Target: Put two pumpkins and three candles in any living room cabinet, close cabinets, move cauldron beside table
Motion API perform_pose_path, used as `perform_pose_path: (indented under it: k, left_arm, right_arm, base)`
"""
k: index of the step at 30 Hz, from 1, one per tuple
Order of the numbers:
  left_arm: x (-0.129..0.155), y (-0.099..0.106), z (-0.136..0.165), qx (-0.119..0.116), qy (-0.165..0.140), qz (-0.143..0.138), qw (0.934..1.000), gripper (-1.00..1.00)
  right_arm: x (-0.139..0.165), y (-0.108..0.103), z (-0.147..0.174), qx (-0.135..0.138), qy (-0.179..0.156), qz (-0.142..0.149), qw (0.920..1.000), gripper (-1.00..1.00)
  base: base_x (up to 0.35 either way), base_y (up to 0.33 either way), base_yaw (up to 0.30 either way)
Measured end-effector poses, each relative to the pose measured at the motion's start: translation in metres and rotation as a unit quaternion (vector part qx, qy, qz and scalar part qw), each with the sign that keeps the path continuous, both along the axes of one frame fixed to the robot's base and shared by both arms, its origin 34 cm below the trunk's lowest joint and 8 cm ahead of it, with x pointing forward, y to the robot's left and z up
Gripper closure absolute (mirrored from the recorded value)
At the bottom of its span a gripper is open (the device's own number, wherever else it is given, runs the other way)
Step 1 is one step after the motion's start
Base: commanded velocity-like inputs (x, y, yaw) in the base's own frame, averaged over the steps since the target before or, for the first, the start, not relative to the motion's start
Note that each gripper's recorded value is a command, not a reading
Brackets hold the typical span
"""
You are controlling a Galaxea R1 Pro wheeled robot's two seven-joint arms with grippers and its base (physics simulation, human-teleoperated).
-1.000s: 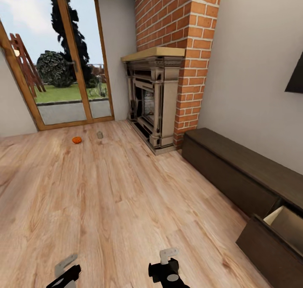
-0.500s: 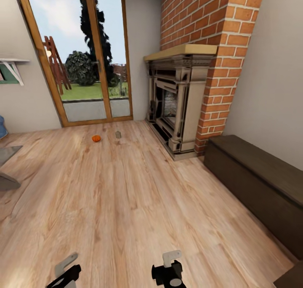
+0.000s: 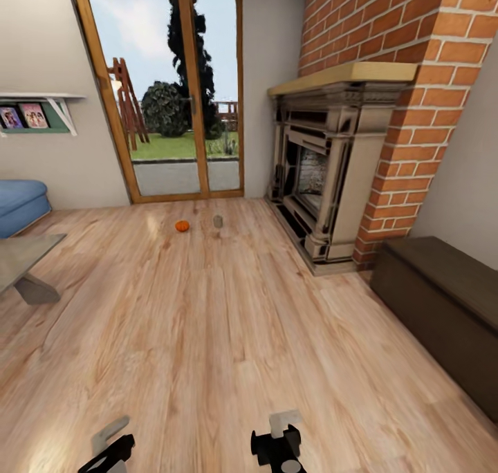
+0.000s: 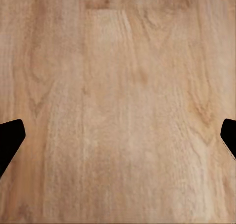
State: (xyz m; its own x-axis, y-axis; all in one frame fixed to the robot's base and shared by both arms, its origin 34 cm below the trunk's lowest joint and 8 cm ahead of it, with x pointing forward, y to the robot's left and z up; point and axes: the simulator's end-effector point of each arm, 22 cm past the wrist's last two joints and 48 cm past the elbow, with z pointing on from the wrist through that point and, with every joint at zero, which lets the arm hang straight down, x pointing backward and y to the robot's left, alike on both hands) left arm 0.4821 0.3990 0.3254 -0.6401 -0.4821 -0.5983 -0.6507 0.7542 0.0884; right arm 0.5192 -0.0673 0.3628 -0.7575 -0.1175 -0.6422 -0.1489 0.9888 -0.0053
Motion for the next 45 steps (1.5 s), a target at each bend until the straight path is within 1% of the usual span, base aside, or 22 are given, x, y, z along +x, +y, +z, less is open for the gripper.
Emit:
perform_pose_path:
  k: [9, 15, 25, 32, 40, 45]
  left_arm:
    - [-0.005, -0.0068, -0.0058, -0.004, 0.008, -0.002, 1.0, -1.0]
    - [-0.0071, -0.0072, -0.0082, -0.004, 0.011, -0.002, 0.9999, -1.0]
    - [-0.0075, -0.0077, -0.0089, -0.004, 0.012, -0.003, 0.9999, -1.0]
    - [-0.0074, -0.0082, -0.0089, -0.004, 0.012, -0.003, 0.9999, -1.0]
    - [-0.0074, -0.0084, -0.009, -0.004, 0.012, -0.003, 0.9999, -1.0]
    - [-0.0074, -0.0086, -0.009, -0.005, 0.012, -0.003, 0.9999, -1.0]
  right_arm:
    - [-0.0001, -0.0002, -0.0019, 0.002, -0.002, -0.003, 1.0, -1.0]
    - [0.0035, -0.0001, 0.0, 0.01, -0.013, -0.011, 0.9998, -1.0]
    - [0.004, 0.0, 0.0002, 0.012, -0.015, -0.012, 0.9997, -1.0]
    - [0.0042, -0.0001, 0.0003, 0.011, -0.016, -0.012, 0.9997, -1.0]
    - [0.0039, -0.0001, 0.0, 0.01, -0.015, -0.01, 0.9998, -1.0]
    - [0.0041, -0.0003, 0.0002, 0.012, -0.015, -0.013, 0.9997, -1.0]
  base:
    - [0.342, 0.0, 0.231]
    - [0.342, 0.0, 0.214]
    - [0.342, 0.0, 0.036]
    - [0.342, 0.0, 0.159]
    - [0.342, 0.0, 0.018]
    - [0.342, 0.0, 0.001]
